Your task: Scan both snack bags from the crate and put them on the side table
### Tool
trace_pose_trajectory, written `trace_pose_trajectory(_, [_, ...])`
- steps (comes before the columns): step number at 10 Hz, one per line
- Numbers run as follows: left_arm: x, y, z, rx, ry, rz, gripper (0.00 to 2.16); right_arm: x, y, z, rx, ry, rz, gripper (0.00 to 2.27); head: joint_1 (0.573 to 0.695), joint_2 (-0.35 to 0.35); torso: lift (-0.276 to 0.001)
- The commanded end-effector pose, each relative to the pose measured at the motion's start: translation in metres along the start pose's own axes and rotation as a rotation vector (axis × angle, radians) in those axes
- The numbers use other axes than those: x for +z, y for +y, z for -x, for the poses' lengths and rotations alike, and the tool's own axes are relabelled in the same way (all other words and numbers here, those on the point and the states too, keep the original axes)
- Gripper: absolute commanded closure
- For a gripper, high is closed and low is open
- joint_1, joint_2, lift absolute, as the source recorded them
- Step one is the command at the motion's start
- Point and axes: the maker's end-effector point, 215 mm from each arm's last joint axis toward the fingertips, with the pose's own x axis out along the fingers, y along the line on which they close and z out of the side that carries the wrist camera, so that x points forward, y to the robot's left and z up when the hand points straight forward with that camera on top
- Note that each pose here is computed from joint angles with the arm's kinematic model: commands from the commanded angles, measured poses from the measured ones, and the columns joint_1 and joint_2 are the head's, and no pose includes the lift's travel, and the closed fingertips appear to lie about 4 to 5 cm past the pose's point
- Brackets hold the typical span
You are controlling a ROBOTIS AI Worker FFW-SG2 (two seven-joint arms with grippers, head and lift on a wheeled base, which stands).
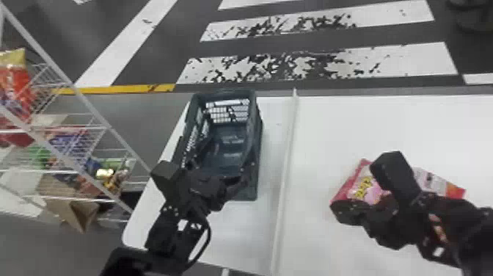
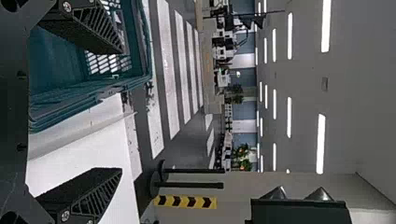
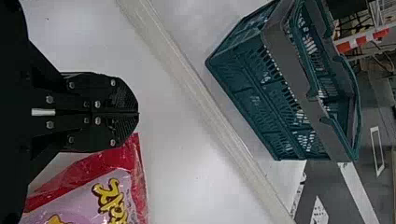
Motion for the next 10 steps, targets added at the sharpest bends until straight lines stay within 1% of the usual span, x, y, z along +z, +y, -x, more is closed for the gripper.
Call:
trace_pose_trajectory(1, [0.000,0.000,0.000,0.000,0.001,0.000,0.10,-0.003,-0.010,-0.016,-0.019,0.026,0.028,2.25,0.695,0.305,-0.087])
trace_pose_trajectory(2, [0.000,0.000,0.000,0.000,0.001,0.000,0.10,-0.008,-0.022,-0.022,-0.043,0.048,0.037,2.25,0.695,0.307,-0.087])
trace_pose_trajectory(5, [0.002,0.001,-0.002,0.001,-0.004,0.001,0.10,-0.013,-0.065,-0.032,-0.138,0.104,0.074,2.25,0.695,0.283,-0.087])
trace_pose_trajectory(10, [0.000,0.001,-0.004,0.000,-0.003,0.002,0.10,-0.013,-0.124,-0.024,-0.297,0.138,0.084,2.25,0.695,0.216,-0.087])
